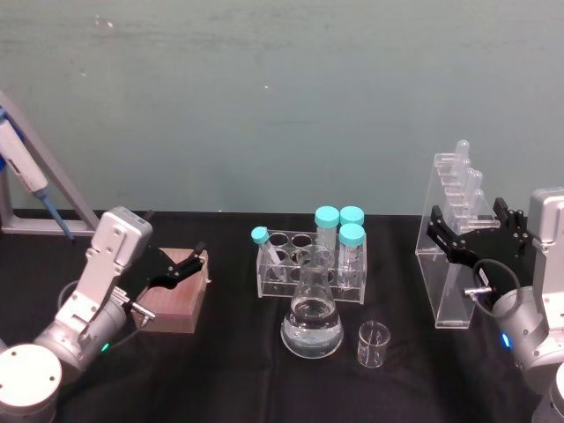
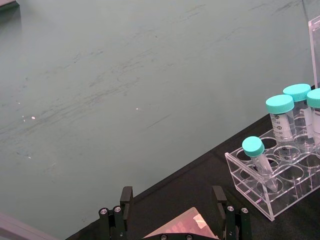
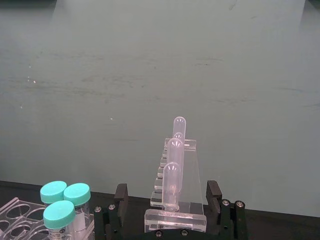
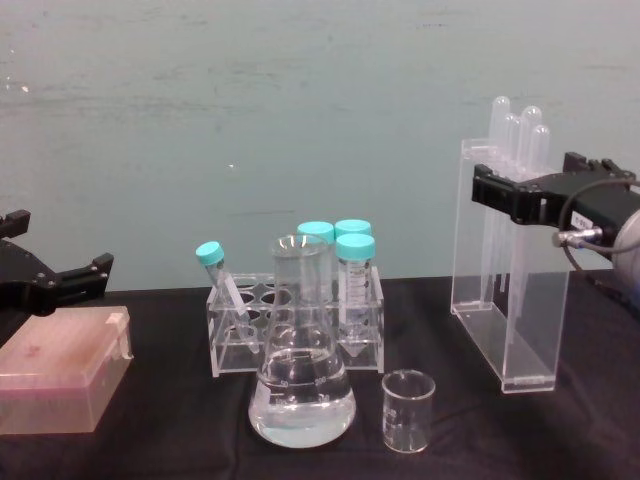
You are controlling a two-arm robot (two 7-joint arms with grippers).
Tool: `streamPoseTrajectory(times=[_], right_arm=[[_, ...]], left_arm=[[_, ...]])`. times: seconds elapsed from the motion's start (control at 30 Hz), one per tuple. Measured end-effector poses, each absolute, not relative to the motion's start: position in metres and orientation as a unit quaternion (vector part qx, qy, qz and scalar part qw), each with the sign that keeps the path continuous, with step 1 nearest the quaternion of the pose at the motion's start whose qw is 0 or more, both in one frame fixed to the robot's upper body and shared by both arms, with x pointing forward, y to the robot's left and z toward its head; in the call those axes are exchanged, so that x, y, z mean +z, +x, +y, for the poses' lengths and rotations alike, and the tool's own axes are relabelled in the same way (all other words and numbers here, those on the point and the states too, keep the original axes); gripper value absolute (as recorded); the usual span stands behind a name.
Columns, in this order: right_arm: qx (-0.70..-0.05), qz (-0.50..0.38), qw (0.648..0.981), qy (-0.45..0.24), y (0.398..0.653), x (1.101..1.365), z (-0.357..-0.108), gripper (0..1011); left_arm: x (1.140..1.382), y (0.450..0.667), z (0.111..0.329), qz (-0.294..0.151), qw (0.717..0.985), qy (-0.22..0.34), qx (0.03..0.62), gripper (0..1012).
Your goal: Place the experimental apparatus aside using one hand.
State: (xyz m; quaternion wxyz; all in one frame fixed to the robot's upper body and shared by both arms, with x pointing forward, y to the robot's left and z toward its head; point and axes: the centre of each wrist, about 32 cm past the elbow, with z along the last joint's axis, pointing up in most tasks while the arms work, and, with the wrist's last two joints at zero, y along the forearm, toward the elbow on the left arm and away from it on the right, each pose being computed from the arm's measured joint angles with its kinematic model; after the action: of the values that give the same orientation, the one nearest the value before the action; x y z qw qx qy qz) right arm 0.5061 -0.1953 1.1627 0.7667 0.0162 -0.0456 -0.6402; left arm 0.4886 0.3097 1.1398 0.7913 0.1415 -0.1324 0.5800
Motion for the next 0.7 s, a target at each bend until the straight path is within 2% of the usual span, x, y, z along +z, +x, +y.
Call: streamPoseTrajectory(times=[0.7], right_arm=[[-0.639, -0.045, 0.768, 0.017, 0.5102, 1.1623, -0.195, 1003]], left_arm=[[1.1398, 0.4886, 0.3097, -0.132, 0.791, 0.141, 0.58, 1000]])
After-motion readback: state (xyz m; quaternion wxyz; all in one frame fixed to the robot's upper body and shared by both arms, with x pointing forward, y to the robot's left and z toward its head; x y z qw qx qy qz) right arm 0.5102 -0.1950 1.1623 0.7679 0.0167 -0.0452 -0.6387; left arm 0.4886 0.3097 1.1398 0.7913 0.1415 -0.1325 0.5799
